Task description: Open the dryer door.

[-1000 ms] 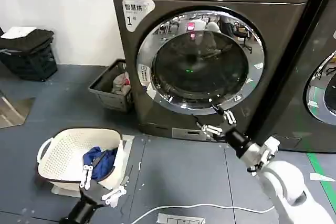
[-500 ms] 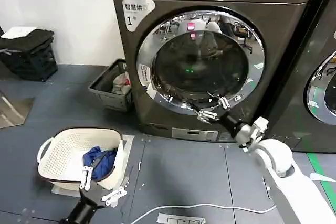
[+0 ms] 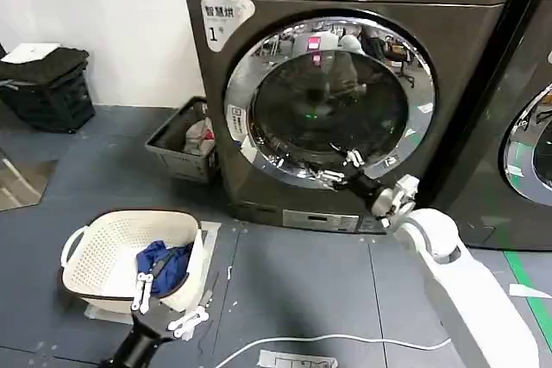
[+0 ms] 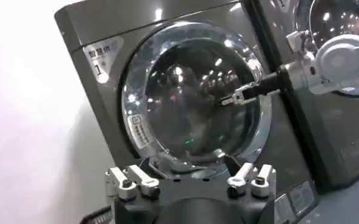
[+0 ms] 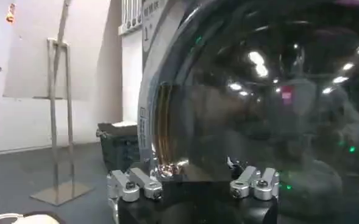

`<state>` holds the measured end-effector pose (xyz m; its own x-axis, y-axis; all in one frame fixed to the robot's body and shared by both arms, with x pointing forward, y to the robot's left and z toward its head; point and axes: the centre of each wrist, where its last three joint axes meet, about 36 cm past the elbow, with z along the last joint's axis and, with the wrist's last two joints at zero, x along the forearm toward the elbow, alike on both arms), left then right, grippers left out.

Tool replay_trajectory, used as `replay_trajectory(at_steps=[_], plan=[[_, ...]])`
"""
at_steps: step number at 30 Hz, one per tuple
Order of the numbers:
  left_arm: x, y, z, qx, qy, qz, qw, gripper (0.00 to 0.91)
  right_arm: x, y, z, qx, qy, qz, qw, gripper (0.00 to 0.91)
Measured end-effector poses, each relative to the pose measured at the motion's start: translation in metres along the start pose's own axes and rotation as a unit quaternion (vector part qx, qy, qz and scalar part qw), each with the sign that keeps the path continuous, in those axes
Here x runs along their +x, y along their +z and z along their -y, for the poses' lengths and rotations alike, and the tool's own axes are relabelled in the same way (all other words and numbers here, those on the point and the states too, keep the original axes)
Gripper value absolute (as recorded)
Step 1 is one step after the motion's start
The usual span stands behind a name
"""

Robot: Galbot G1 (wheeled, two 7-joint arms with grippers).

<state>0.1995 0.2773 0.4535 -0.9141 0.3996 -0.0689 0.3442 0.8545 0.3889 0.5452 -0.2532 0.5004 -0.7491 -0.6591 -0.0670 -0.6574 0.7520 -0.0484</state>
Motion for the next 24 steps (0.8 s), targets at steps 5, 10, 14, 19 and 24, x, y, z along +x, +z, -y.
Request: replay_trajectory(at_steps=[5, 10, 14, 19, 24], plan=[[0.000, 0.001, 0.000, 0.001, 0.000, -0.001, 1.000, 0.907, -0.013, 0.000, -0.001, 0.005, -0.005, -0.002, 1.000, 0.907], [0.000, 0.002, 0.001, 0.002, 0.000, -0.002, 1.000, 0.907, -0.025, 0.000, -0.003, 0.005, -0.010, -0.002, 1.000, 0.907], [0.000, 0.002, 0.001, 0.002, -0.001, -0.002, 1.000, 0.907, -0.035, -0.002, -0.005, 0.005, -0.016, -0.001, 1.000, 0.907], [0.000, 0.002, 0.001, 0.002, -0.001, -0.002, 1.000, 0.907, -0.045, -0.004, -0.008, 0.007, -0.021, -0.002, 1.000, 0.907], [0.000, 0.002, 0.001, 0.002, -0.002, -0.001, 1.000, 0.907, -0.056, -0.007, -0.011, 0.008, -0.027, 0.000, 1.000, 0.907]])
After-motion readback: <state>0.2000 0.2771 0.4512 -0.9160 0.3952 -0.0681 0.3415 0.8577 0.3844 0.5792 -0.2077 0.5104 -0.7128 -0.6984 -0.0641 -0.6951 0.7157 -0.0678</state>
